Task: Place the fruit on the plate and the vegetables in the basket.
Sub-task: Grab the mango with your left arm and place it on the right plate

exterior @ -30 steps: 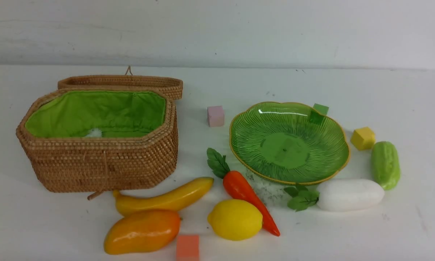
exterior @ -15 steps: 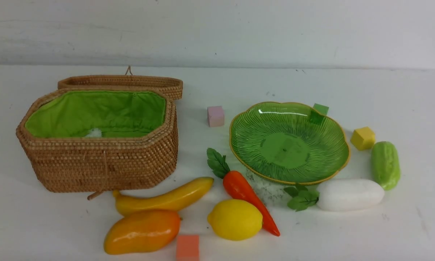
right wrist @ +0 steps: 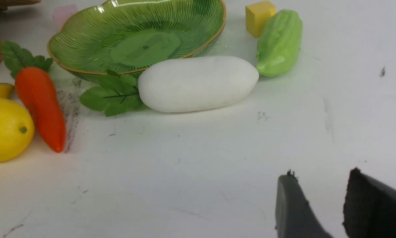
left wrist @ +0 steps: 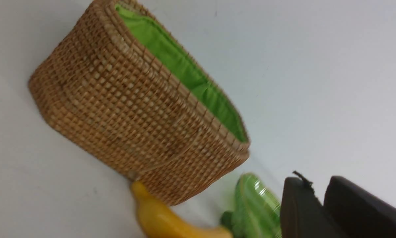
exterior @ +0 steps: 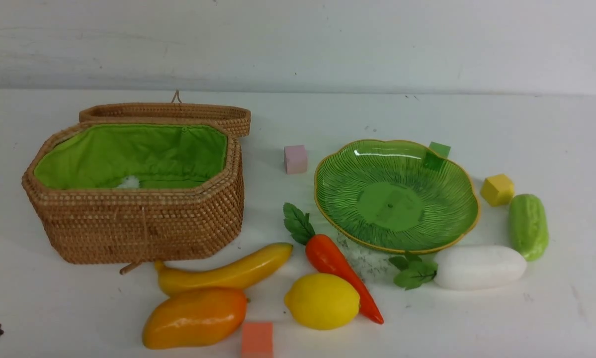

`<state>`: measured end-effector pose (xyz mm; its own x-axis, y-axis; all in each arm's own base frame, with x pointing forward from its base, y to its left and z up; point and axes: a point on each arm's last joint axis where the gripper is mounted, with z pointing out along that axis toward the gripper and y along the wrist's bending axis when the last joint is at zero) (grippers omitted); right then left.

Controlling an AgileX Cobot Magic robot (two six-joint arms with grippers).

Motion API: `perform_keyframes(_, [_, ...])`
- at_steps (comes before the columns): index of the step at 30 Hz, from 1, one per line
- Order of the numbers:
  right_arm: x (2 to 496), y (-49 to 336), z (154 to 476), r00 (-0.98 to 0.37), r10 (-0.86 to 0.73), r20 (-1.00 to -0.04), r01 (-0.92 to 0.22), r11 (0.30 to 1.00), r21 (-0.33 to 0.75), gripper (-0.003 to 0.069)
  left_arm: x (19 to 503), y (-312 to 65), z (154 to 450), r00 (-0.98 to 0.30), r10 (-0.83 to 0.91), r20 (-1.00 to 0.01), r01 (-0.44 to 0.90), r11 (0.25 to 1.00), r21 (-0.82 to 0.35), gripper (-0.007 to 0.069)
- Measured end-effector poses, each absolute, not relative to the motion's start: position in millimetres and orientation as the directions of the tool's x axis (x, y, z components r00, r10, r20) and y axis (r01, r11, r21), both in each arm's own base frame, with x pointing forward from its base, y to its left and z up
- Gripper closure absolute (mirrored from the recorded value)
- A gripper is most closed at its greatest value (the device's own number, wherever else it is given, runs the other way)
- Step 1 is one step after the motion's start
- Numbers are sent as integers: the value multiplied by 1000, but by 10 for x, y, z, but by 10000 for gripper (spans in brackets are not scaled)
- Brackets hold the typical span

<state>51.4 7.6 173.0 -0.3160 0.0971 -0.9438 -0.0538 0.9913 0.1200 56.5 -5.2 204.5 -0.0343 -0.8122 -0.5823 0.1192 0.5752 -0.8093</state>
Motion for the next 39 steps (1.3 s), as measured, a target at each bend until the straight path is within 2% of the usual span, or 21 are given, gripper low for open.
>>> perform_keyframes(3, [514,76,1730,-316,97,-944,-54,991,120,417,564,-5,2093,21,-883,-468,135,466,-874,509])
perform_keyframes(8, [514,76,1730,-316,97,-944,-54,991,120,417,555,-3,2147,30,-880,-473,148,472,-869,508])
perform_keyframes(14, [525,72,1745,-286,112,-952,-49,990,131,417,373,-130,2763,-18,-699,-715,265,686,-678,638])
perform_keyframes(17, [543,89,1796,-226,302,-926,-34,948,317,417,339,-203,3067,-98,-557,-825,279,780,-560,638])
perform_keyframes(19, [554,92,1861,-167,462,-871,-32,881,473,417,368,-250,3200,-186,-455,-871,277,826,-491,638])
perform_keyframes(20, [559,86,1903,-128,564,-816,-33,819,572,417,398,-283,3291,-261,-359,-896,281,860,-426,638])
perform_keyframes(21, [562,78,1931,-100,613,-783,-37,785,619,417,456,-301,3324,-305,-316,-898,243,886,-394,638])
perform_keyframes(23, [565,49,1990,-34,700,-714,-49,712,700,419,552,-323,3379,-404,-211,-890,277,899,-339,638])
perform_keyframes(25, [566,30,2020,0,753,-658,-57,657,752,425,675,-343,3398,-475,-187,-860,262,903,-341,638])
perform_keyframes(27, [551,64,2089,-37,772,-634,-77,631,772,437,793,-367,3376,-527,-185,-829,250,899,-359,638])
perform_keyframes(30, [489,175,2390,-149,696,-703,-152,686,711,477,920,-407,3322,-608,-112,-786,264,905,-333,638])
perform_keyframes(33, [442,303,2803,-287,497,-819,-253,785,566,535,1049,-470,3317,-692,-8,-722,320,893,-316,638])
perform_keyframes(34, [438,365,2963,-368,381,-848,-304,813,497,557,1090,-513,3350,-704,40,-709,350,888,-298,638])
perform_keyframes(36, [403,437,3262,-428,212,-879,-402,826,395,586,1137,-594,3389,-709,148,-690,438,859,-266,638])
perform_keyframes(37, [400,445,3287,-436,193,-879,-412,825,386,588,1140,-604,3402,-706,153,-692,442,859,-260,638])
perform_keyframes(38, [375,500,3516,-490,38,-871,-497,808,315,599,1175,-701,3444,-701,262,-663,519,825,-223,638])
perform_keyframes(39, [366,518,3610,-502,-26,-864,-534,796,287,601,1196,-754,3476,-695,317,-645,557,805,-205,638])
